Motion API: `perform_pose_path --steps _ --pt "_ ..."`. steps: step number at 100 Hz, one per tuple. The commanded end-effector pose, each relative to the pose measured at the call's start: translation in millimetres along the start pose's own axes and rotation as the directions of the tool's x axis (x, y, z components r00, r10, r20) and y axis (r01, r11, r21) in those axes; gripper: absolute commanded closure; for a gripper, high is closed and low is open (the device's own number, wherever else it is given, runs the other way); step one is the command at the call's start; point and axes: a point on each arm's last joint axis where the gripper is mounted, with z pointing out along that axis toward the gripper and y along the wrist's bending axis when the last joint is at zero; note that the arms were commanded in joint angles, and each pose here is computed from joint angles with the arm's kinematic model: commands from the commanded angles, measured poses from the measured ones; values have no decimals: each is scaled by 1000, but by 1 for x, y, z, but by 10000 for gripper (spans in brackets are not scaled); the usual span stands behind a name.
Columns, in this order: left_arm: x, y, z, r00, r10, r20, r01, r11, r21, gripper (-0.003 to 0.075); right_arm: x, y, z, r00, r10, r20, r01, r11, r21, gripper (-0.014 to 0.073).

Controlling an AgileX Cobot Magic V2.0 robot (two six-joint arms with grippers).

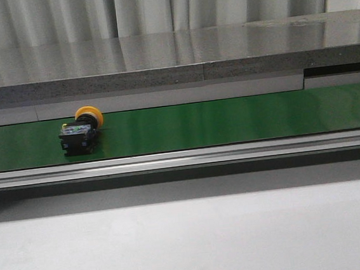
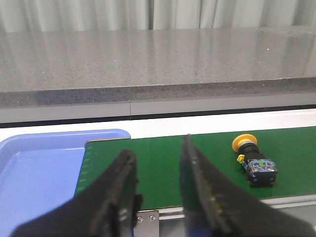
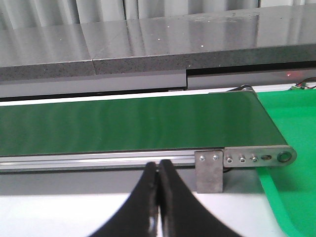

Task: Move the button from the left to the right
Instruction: 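Open the left gripper and raise it away from the button, then lower the open right gripper over the button as the belt carries it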

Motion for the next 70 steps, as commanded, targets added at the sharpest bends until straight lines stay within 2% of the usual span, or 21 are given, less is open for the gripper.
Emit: perform_pose_path --steps 1,4,32,49,61,70 --pt "-16 1 -2 994 -10 105 11 1000 -11 701 -15 1 -3 992 -3 124 4 1000 -4 662" --pt "-16 1 -2 994 -10 105 11 1000 -11 744 -15 1 -3 992 -3 124 4 1000 -4 662" --pt "-16 1 -2 994 -10 105 11 1000 -11 741 -23 1 -5 977 -2 215 3 1000 -3 662" --pt "-16 1 -2 995 -10 104 11 1000 -11 741 -43 3 -10 966 20 258 -17 1000 -13 662" --pt "-16 1 -2 995 -10 104 11 1000 -11 741 -63 6 -12 978 61 200 -55 998 -32 662" --pt "-16 1 -2 995 -10 104 11 1000 -11 741 -78 9 -9 994 62 95 -58 998 -39 662"
